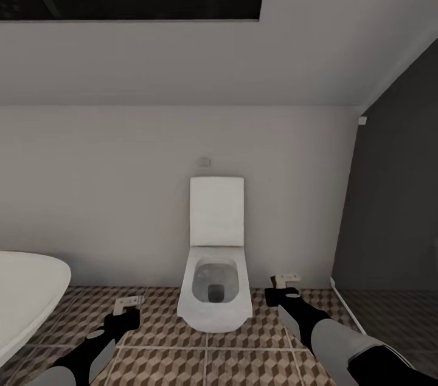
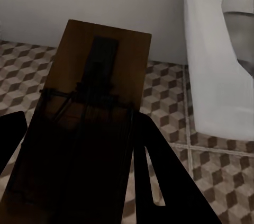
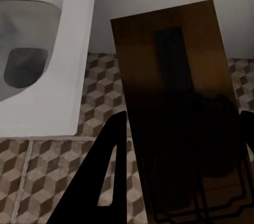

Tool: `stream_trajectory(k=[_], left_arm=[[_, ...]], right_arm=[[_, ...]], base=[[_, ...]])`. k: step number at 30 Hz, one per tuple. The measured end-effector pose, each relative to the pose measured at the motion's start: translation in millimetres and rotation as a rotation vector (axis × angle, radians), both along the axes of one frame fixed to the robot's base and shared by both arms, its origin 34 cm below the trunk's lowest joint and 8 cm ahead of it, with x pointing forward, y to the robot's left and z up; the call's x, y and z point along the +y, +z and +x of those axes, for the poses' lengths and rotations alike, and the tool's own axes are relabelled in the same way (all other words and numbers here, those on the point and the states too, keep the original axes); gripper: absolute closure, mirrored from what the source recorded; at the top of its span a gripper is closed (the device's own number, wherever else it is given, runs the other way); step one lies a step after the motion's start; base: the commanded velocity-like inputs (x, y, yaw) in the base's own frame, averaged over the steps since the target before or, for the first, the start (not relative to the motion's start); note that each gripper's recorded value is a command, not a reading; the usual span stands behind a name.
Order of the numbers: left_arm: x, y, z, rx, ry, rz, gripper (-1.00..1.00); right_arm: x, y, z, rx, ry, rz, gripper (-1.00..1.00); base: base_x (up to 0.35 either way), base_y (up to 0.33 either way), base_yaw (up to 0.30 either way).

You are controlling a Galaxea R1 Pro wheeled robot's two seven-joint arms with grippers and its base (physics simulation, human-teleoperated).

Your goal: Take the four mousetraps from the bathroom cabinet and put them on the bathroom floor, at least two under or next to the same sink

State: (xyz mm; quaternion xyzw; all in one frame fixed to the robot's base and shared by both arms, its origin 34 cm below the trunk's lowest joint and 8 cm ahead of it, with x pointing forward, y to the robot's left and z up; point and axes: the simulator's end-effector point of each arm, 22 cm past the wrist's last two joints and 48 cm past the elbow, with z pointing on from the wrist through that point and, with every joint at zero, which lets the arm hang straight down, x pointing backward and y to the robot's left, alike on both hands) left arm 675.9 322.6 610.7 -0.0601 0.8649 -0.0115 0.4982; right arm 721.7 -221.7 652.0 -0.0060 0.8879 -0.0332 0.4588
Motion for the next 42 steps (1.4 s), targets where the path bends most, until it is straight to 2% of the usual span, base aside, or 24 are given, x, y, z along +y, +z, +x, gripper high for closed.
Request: stream_trajectory(k=[42], left_arm=[[2, -88, -17, -0.004, 0.007, 0.001, 1.00]], right_arm=[[-5, -87, -16, -0.003, -0.005, -0.001, 1.00]], base=[[0.000, 0.000, 0.000]])
